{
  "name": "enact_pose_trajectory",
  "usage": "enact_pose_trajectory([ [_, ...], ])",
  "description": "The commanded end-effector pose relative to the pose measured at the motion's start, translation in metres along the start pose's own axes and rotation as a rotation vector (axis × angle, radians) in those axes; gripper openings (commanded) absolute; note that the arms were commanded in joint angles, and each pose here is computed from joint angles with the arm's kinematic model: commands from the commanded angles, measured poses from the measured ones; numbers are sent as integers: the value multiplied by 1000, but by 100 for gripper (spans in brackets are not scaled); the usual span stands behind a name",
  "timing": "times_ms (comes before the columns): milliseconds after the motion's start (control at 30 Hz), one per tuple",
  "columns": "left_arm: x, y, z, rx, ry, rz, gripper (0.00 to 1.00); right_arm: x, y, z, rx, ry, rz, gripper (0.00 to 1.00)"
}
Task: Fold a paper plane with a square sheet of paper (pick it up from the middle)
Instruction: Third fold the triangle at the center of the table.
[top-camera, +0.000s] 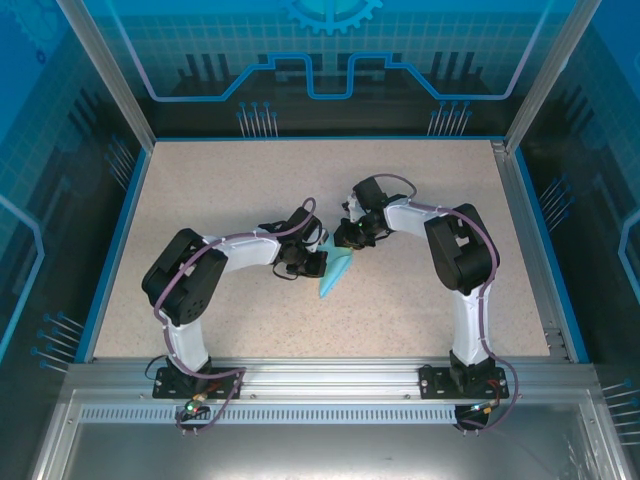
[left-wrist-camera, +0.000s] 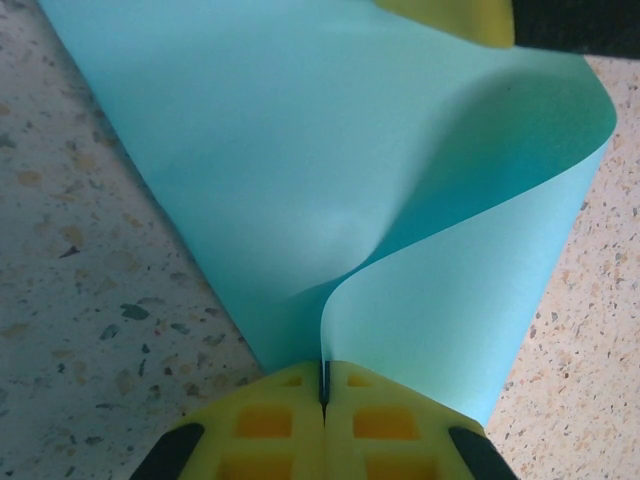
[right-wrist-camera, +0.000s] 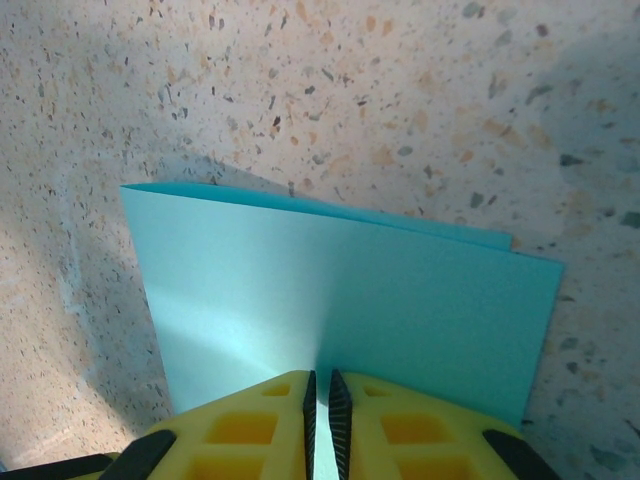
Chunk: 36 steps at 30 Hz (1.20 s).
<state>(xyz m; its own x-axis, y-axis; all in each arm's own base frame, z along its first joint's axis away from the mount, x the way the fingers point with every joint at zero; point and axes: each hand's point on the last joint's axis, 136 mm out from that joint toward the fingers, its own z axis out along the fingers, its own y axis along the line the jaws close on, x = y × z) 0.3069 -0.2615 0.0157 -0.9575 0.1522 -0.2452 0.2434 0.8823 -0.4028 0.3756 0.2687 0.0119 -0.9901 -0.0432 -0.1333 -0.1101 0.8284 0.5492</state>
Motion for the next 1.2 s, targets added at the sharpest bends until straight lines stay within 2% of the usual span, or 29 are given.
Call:
enact_pose_trajectory([
  [0, 10, 11, 13, -9, 35, -1, 4, 43, -26, 18, 95, 132, 64, 18],
  [167, 15, 15, 15, -22, 49, -3, 4, 35, -16, 10, 67, 103, 58, 20],
  [400, 14, 14, 14, -21, 49, 0, 3, 0, 9, -44, -28, -55, 46, 29],
  [567, 13, 13, 16, -17, 51, 2, 3, 2, 17, -71, -80, -129, 37, 32],
  [633, 12, 12, 16, -13, 52, 5, 3, 12, 17, -76, -99, -153, 47, 26],
  [733, 12, 12, 16, -14, 56, 8, 3, 30, 23, -81, -168, -195, 66, 12],
  [867, 13, 13, 16, -17, 62, 12, 3, 65, 45, -74, -259, -206, 36, 2],
  [1167, 14, 14, 17, -19, 65, 17, 3, 117, 80, -33, -269, -160, -4, 0],
])
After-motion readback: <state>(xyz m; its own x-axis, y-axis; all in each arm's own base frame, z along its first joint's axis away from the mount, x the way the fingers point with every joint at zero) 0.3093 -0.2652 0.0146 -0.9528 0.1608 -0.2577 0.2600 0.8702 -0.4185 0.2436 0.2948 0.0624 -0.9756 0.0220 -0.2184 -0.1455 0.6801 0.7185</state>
